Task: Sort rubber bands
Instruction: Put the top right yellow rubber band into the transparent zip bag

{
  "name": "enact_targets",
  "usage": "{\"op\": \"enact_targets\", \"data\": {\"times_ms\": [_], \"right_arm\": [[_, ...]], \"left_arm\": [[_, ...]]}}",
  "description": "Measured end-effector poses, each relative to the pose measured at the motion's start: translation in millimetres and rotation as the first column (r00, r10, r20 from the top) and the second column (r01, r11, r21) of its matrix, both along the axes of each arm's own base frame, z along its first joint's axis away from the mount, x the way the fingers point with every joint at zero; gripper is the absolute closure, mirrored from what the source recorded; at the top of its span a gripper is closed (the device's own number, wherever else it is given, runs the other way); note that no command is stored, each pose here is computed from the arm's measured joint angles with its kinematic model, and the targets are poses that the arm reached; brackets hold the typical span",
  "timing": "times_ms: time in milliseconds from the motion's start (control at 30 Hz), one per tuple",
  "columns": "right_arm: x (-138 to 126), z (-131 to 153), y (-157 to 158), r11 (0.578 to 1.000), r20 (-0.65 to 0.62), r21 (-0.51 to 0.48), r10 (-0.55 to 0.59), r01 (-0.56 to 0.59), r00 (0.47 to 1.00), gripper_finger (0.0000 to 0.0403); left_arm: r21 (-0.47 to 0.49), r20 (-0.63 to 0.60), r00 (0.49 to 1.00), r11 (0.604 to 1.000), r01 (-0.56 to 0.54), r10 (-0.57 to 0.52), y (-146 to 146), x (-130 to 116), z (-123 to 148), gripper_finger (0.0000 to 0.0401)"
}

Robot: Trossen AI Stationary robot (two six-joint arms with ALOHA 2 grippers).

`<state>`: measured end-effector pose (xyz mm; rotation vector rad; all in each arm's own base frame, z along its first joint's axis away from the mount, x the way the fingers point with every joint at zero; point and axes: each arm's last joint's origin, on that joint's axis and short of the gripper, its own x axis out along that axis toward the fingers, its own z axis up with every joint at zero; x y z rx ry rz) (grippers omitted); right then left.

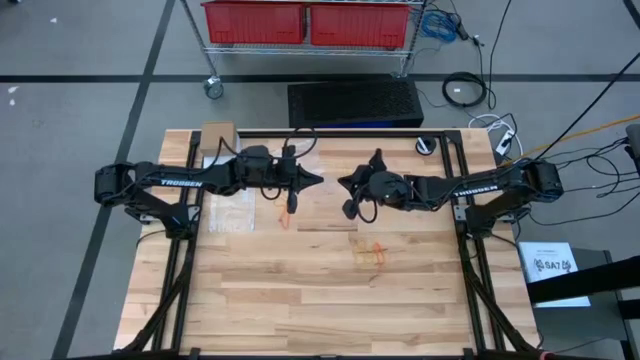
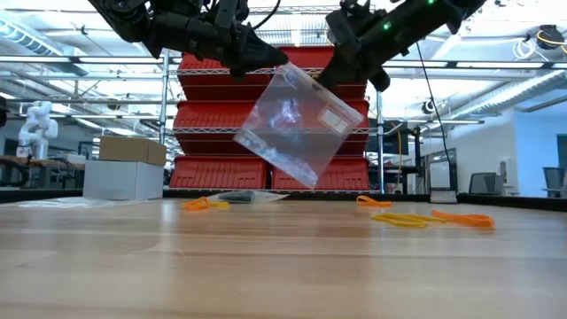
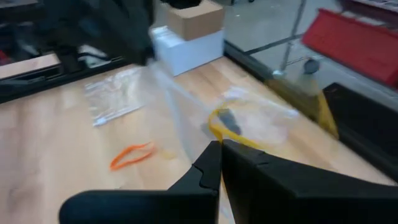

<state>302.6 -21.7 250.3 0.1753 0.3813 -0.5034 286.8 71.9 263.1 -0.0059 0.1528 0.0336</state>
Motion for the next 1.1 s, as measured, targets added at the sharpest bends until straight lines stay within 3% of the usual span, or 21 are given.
{"op": "enact_targets", "data": {"times_ms": [233,467,600,1100], "right_arm": [[-2.2,-5.3,-2.2,0.999,-0.055,0.038,0.04,-0.038,0.998,0.0387],[-5.1,-8.3,-2.6,0.998,-0.125,0.055,0.032,-0.026,0.992,0.0301],[-1.6,10.0,-2.5,0.999,-0.169,0.029,0.048,-0.044,0.984,0.0265],[-1.9,71.4,4.6,0.995,-0.273,-0.003,0.096,-0.1,0.957,0.0255]], "left_arm": [[0.007,0.019,1.0,1.0,-0.008,0.008,0.3,0.3,1.9,0.0401],[0.007,0.015,0.999,0.999,-0.031,0.031,1.0,0.2,1.5,0.0401],[0.011,0.013,0.998,0.998,-0.062,0.062,1.9,0.1,1.4,0.0401],[0.014,0.01,0.997,0.997,-0.081,0.081,2.9,-0.2,1.3,0.0401]]}}
